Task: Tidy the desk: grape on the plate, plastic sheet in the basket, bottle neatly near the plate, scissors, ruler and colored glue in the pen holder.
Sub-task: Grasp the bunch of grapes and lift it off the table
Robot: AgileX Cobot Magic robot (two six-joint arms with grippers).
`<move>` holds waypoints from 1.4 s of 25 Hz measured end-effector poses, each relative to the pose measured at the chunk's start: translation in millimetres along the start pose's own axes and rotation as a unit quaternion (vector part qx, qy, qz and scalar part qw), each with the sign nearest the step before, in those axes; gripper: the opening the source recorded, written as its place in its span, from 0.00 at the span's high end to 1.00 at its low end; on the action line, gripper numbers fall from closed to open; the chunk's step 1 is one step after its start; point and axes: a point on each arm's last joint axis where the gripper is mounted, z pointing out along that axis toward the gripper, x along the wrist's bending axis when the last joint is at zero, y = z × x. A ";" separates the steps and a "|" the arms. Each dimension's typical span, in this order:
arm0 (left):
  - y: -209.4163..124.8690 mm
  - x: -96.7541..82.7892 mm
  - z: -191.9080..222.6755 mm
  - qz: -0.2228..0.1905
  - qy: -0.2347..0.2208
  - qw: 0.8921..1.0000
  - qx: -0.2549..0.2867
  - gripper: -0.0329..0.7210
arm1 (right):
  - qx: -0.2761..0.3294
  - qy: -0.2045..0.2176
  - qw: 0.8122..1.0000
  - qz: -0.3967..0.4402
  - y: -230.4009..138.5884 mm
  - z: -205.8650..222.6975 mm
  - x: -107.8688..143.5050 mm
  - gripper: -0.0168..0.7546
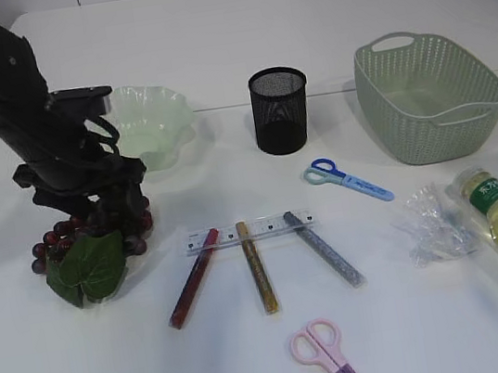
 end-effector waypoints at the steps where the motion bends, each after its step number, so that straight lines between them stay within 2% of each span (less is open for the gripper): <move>1: 0.5 0.3 3.2 0.000 0.000 1.000 0.000 0.16 | 0.000 0.000 1.000 -0.001 0.0 0.0 0.0 0.44; 18: 0.8 5.5 47.2 0.001 0.009 1.000 0.009 0.20 | 0.004 0.000 1.000 -0.001 -0.1 1.5 0.0 0.44; 22: 0.7 5.8 47.8 0.002 0.011 1.000 0.010 0.31 | 0.004 0.000 1.000 -0.001 -0.1 1.5 0.0 0.44; 28: -2.8 9.5 47.4 0.023 0.031 0.999 0.031 0.59 | 0.005 -0.001 1.000 -0.001 -0.2 1.5 0.0 0.44; 31: -3.2 9.9 47.0 0.026 0.033 0.999 0.035 0.65 | 0.005 -0.001 1.000 -0.001 -0.2 1.5 0.0 0.44; 35: -4.6 9.8 42.9 0.026 0.034 0.998 0.043 0.67 | 0.005 -0.001 1.000 -0.001 -0.2 1.5 0.0 0.44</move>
